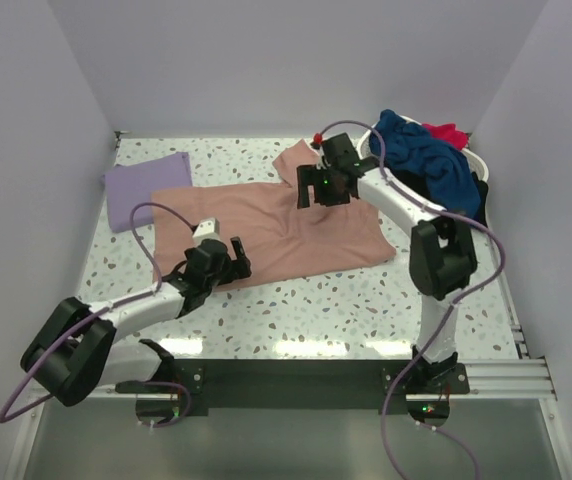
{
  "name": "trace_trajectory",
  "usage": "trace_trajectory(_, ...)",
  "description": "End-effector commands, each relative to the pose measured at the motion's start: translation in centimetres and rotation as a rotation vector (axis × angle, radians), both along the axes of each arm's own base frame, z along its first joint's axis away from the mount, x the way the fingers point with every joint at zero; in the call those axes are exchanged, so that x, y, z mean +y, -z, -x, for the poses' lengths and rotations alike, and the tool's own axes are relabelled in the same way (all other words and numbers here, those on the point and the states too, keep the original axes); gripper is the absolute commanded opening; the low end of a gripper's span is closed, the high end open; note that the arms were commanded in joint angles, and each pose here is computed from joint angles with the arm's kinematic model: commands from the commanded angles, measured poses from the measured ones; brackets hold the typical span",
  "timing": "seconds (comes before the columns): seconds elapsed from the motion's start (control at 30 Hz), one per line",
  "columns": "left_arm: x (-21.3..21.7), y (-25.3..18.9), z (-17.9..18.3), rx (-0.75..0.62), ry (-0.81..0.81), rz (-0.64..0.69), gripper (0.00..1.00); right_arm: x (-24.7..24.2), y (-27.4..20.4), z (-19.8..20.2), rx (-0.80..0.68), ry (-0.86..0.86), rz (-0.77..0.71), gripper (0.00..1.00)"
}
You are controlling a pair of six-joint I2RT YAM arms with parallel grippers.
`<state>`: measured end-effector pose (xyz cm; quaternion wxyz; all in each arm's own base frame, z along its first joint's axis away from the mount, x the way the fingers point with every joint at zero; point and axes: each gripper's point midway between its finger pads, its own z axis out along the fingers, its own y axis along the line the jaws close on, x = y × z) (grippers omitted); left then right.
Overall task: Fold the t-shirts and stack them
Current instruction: Fold the tshirt
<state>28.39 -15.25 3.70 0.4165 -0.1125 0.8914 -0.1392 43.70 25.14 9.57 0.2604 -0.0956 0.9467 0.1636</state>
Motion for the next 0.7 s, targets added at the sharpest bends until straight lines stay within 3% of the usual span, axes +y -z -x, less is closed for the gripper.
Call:
trace_trajectory(0.0,1.6,-1.8,0.0,-0.031,-0.042,-0.063,1.00,-2.0,-5.9,0.1,-0.153,0.039,-0.046,0.85)
trace_trajectory(0.23,4.2,-1.6,-0.8,-0.035,-0.095,-0.140,1.00,-8.4,-3.3,3.5,-0.098,0.153,-0.056,0.86)
trace_trajectory(0.67,4.6,0.8,-1.3,-0.009,-0.059,-0.090,1.00,-15.7,5.6,7.5,0.108,0.284,0.059,0.86)
